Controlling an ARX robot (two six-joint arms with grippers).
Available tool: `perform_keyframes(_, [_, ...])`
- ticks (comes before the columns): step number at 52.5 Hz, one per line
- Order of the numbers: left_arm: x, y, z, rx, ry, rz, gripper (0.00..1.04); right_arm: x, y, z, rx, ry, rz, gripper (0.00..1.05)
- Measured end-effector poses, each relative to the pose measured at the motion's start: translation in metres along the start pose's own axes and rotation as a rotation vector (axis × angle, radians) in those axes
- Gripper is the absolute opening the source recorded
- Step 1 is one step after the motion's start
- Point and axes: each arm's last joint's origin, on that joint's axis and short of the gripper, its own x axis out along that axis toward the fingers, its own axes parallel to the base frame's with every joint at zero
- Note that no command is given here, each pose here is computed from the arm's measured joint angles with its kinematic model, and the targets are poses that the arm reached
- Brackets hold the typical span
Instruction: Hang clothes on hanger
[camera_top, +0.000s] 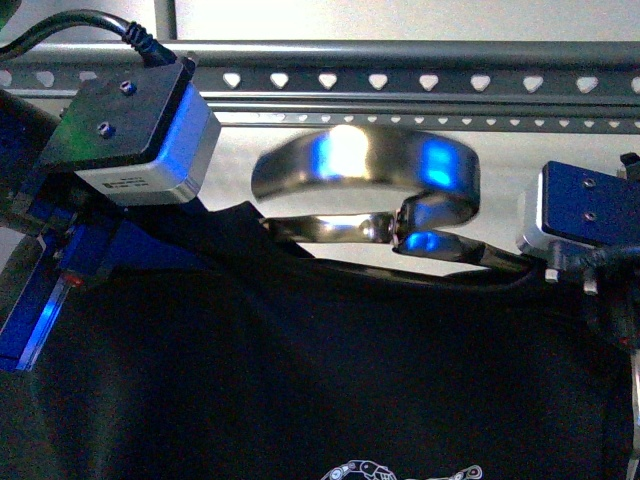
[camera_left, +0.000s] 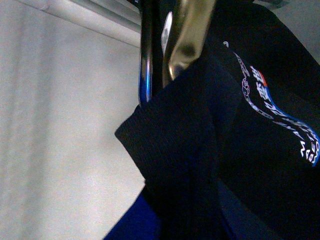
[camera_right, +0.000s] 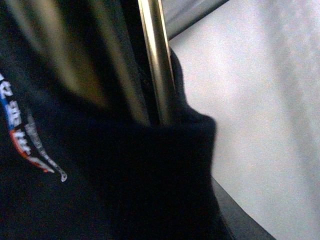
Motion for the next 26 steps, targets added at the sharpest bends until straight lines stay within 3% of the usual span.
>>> perform_keyframes(14, [-0.001,0.003,0.001,0.005,-0.011,0.008,0.51,-0.021,0.029,-0.016,0.098,0.043,0.109,0.09])
perform_keyframes(26, [-0.001,0.003,0.001,0.005,-0.012,0.009,0.81,-0.025,0.066,-0.045,0.202,0.156,0.225,0.08])
